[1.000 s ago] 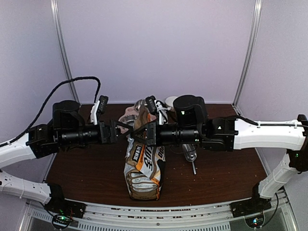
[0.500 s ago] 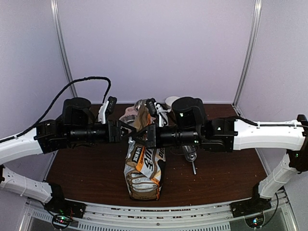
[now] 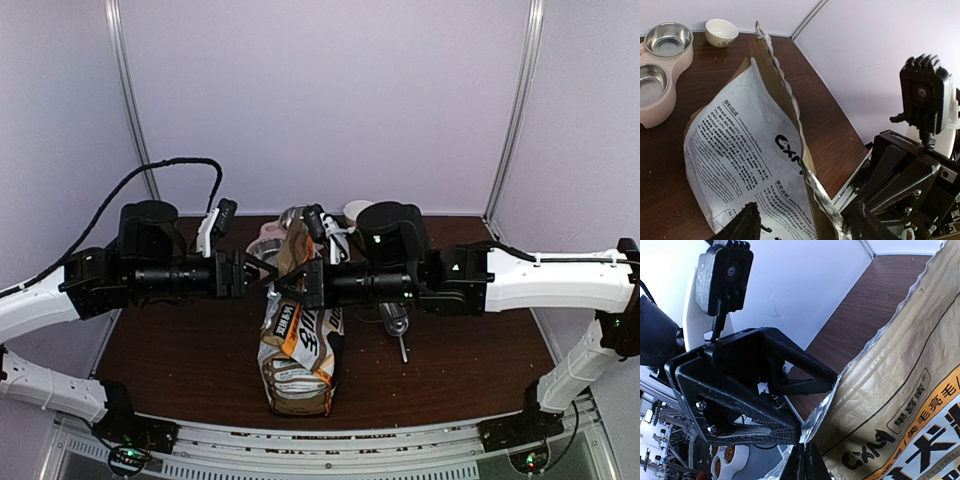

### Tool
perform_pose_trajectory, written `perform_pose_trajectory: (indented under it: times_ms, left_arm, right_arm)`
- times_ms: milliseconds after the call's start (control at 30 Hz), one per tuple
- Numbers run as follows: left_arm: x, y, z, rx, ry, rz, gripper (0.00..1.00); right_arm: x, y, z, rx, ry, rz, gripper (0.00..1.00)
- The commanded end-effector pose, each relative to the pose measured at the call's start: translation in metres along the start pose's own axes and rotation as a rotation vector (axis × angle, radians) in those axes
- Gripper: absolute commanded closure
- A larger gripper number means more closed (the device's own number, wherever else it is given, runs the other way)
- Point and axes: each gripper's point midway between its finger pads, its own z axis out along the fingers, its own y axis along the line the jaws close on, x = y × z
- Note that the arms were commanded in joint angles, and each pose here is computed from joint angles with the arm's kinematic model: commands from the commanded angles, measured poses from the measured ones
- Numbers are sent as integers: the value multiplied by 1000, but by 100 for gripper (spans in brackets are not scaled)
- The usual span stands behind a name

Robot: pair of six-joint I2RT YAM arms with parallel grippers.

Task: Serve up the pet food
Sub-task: Open the seal of the pet food bag.

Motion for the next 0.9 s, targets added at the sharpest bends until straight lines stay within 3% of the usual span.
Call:
perform_pose_trajectory:
  times_ms: [0, 133, 267, 467, 867]
  left_arm:
    - [8, -2, 2, 18, 29, 14, 45]
    - [12, -3, 8, 31, 48, 8, 50]
    - [17, 0, 14, 20, 80, 3, 61]
    - [24, -2, 23, 37, 119, -8, 64]
    - [16, -22, 20, 138, 92, -14, 100]
  right_arm:
    - [-1, -4, 2, 21, -1, -5, 100]
    - [-1, -4, 2, 21, 1, -5, 100]
    - [0, -4, 2, 20, 0, -4, 100]
    - [0, -3, 2, 15, 4, -6, 100]
    - [2, -13, 3, 76, 15, -28, 100]
